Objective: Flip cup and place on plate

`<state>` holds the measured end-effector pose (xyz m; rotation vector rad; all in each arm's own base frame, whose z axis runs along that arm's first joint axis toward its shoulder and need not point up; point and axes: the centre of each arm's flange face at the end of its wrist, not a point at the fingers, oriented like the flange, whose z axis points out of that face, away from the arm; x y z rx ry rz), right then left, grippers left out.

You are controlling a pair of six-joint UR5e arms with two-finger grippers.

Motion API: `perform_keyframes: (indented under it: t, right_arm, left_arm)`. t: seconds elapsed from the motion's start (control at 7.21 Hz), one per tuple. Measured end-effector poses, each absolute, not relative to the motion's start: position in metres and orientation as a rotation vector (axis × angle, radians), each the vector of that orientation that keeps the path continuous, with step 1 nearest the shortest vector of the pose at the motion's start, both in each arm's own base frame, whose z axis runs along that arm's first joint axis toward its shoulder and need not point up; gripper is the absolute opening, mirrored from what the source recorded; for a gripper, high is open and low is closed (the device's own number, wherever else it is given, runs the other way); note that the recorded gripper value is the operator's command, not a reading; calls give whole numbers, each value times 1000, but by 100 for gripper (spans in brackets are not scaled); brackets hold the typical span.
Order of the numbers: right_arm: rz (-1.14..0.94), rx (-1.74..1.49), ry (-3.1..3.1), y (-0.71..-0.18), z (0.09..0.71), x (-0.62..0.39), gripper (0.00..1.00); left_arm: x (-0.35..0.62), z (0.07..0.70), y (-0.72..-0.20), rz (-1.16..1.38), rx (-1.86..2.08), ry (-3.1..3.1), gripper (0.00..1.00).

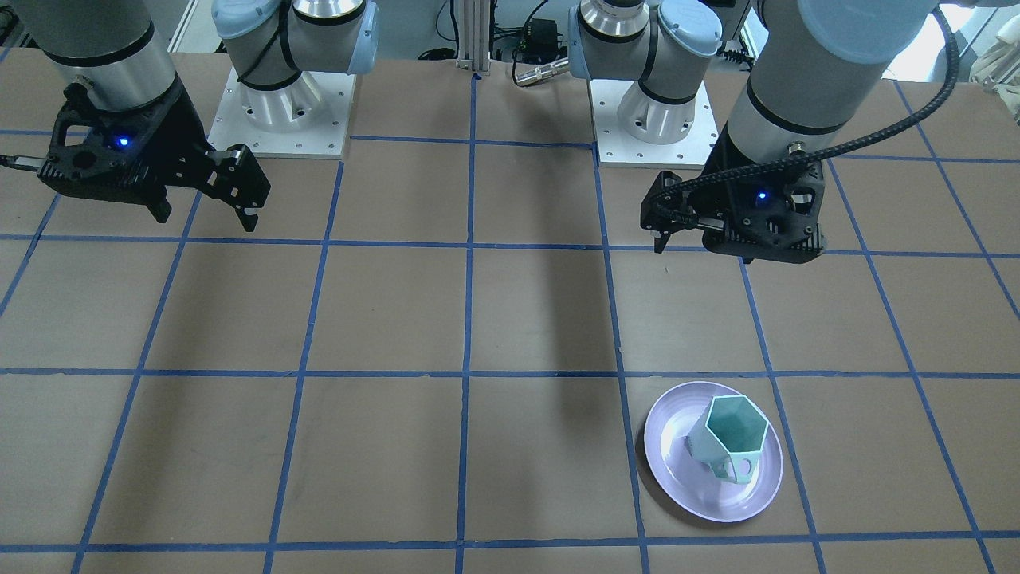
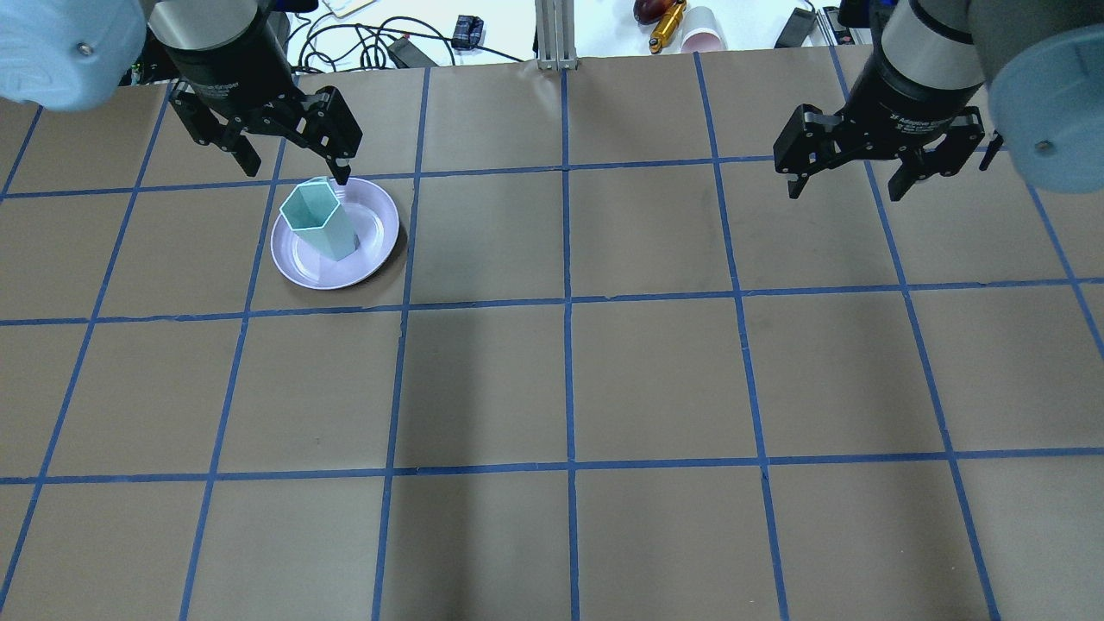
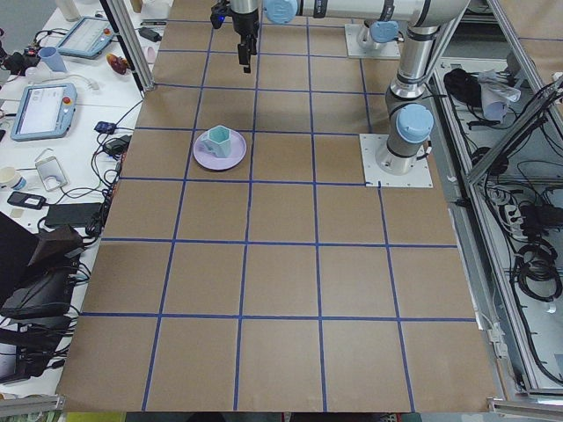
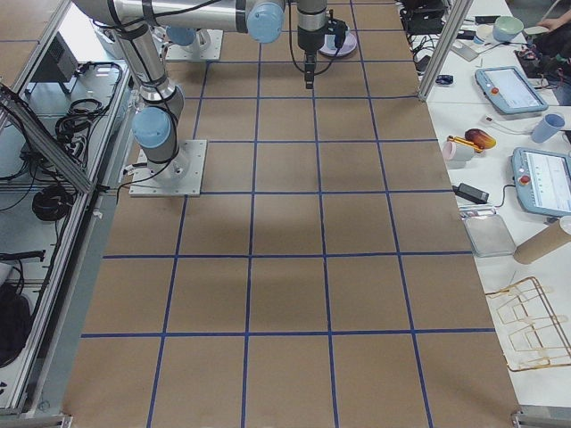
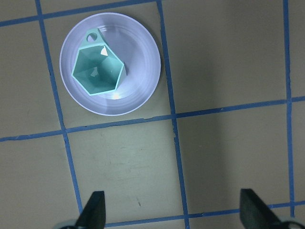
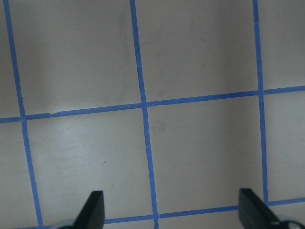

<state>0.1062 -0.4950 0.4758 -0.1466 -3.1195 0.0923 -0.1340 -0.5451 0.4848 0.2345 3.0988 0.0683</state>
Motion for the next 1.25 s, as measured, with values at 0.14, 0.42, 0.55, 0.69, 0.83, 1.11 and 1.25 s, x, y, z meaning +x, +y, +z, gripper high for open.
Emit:
perform_keyframes:
  t: [0.14,0.42,0.55,0.69,0.83,1.11,1.25]
  right_arm:
    - [93,-147,-3120,-495,476,106,100]
    - [93,-147,-3119,-495,476,106,100]
    - [93,-147,-3120,-495,476,106,100]
    - [93,-147,-3120,-495,476,106,100]
    - [93,-147,-3120,-495,476,106,100]
    - [93,-147,-3119,-495,476,106,100]
    - [93,-147,-3119,-495,476,106,100]
  left_arm:
    - [-134,485,-538,67,231,3101,99]
    - [-133,494,-525,18,216,3100,100]
    - [-132,499,-520,-8,209,3101,100]
    - [-129,504,-515,-40,171,3117,100]
    - [-121,508,-513,-70,106,3144,100]
    - [-105,514,-513,-98,26,3165,100]
    - [-102,514,-514,-100,10,3165,100]
